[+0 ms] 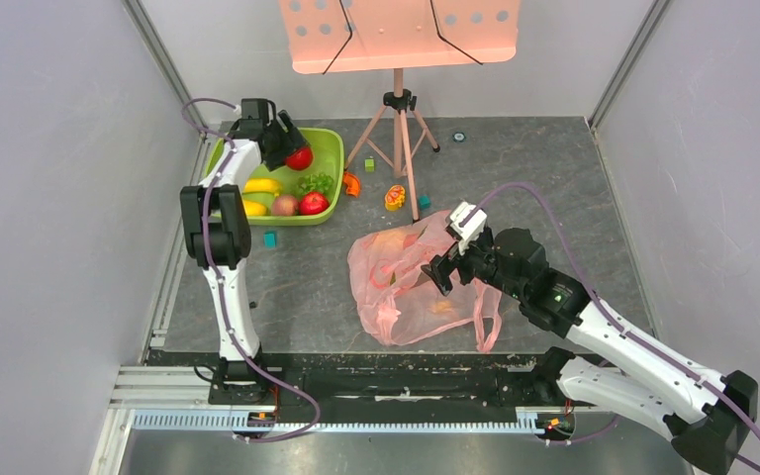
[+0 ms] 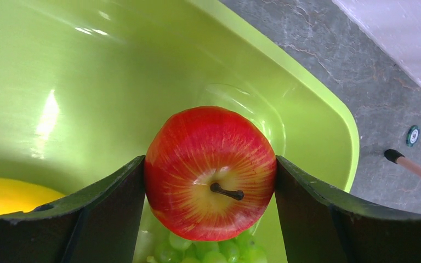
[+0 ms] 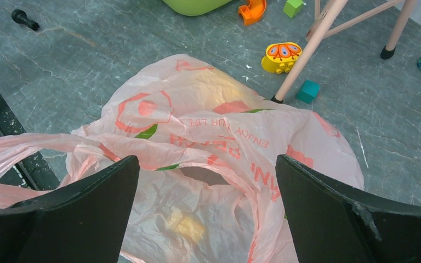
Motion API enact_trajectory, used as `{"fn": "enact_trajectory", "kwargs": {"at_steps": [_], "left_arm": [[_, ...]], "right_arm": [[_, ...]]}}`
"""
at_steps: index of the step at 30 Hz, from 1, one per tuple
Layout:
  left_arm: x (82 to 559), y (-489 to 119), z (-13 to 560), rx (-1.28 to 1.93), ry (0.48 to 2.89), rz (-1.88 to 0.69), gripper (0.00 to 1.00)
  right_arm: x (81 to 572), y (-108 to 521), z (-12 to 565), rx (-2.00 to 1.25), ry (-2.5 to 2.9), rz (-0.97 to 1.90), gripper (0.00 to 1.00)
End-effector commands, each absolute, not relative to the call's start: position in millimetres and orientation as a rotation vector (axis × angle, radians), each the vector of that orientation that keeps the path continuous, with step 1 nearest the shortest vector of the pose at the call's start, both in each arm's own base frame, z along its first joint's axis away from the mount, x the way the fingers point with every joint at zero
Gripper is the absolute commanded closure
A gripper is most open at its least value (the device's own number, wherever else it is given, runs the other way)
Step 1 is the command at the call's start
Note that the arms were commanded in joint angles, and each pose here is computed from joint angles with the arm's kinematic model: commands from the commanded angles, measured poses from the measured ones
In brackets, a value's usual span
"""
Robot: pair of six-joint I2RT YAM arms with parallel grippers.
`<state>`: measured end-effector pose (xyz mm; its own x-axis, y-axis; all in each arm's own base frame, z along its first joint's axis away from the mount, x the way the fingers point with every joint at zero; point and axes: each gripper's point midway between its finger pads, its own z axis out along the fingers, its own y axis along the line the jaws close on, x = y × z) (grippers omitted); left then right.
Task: Take the fake fruits out of the plastic bag
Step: Place the fake fruit in the bin.
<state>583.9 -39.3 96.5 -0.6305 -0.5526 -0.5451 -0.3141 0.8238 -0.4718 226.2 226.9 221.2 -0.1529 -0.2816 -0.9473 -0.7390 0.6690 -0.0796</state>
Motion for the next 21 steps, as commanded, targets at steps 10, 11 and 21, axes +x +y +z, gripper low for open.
{"fn": "enact_trajectory", "kwargs": {"at_steps": [10,11,21], "left_arm": [[608.4,-93.8,99.5,-0.459,2.261,-0.525,0.36],[608.3,-93.6,98.3,-0.459,2.263,-0.523,0.34],[607.2,-93.9,97.2,-0.448,2.276,-0.519,0.16]], "right_arm": [[228.9,223.7,219.2,-0.831,1.712,0.465,0.02],[228.8,223.5,219.2,-0.832,1.712,0.464,0.01],[226.7,221.9,221.7,-0.83,1.709,0.467,0.02]]}}
